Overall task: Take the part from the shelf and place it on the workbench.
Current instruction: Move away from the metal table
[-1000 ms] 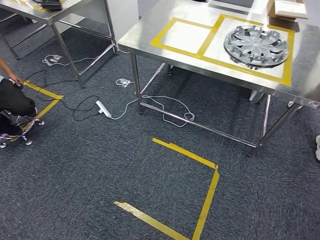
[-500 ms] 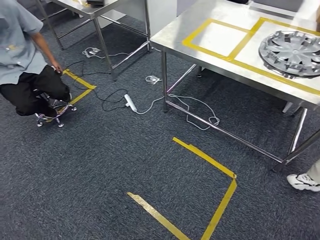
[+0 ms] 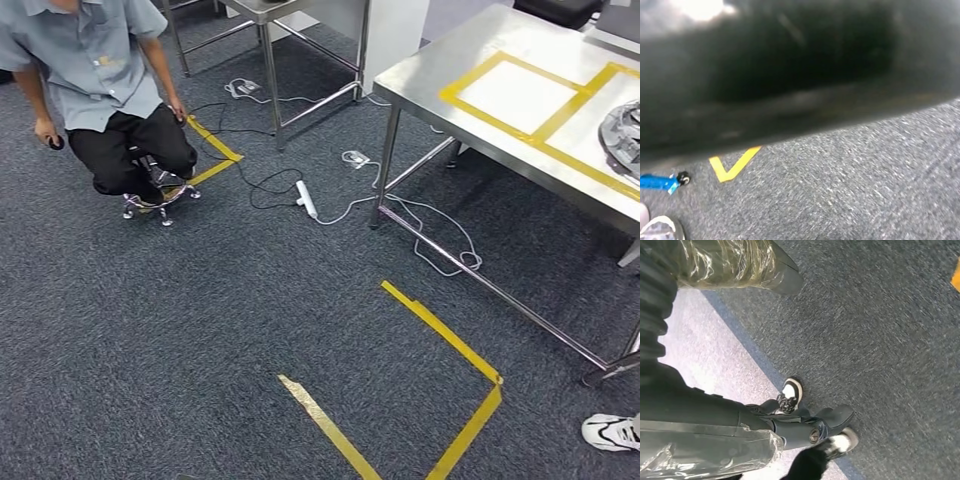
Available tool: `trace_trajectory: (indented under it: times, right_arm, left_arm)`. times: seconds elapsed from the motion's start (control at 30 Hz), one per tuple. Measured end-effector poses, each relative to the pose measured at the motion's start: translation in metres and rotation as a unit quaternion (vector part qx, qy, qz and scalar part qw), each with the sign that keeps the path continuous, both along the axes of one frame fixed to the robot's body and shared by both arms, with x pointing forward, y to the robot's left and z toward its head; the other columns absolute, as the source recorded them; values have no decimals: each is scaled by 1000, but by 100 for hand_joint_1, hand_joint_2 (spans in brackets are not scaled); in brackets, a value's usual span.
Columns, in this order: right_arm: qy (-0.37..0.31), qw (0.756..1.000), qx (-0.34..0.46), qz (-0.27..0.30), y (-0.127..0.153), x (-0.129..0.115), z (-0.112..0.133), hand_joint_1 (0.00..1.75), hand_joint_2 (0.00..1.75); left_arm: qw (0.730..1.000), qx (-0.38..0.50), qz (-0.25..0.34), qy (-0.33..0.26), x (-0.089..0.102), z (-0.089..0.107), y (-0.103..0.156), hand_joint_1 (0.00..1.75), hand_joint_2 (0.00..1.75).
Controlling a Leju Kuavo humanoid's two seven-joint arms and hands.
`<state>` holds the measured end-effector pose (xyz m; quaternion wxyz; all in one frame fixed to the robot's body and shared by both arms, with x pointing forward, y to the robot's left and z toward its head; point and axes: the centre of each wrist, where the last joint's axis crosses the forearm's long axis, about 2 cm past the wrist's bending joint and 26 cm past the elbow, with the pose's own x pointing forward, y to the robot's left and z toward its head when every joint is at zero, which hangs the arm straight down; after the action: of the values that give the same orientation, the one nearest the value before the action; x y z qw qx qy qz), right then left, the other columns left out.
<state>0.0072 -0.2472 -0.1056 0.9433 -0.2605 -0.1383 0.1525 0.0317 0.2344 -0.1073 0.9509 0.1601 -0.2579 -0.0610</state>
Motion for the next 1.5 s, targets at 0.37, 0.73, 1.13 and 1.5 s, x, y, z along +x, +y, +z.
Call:
trace_trajectory:
  times: [0.37,0.73,1.13,1.5]
  right_arm:
    - [39,999,19,17,2,-4,-1,0,175]
    - [55,997,36,34,7,-2,-1,0,175]
    - [59,997,39,40,7,-4,-2,0,175]
    - [60,995,47,57,10,-4,-2,0,175]
  left_arm:
    - [1000,-4,14,2,0,0,0,0,0]
    - [1000,-6,21,7,-1,0,0,0,0]
    - [1000,-9,28,9,-2,0,-2,0,0]
    - [1000,-9,28,9,-2,0,-2,0,0]
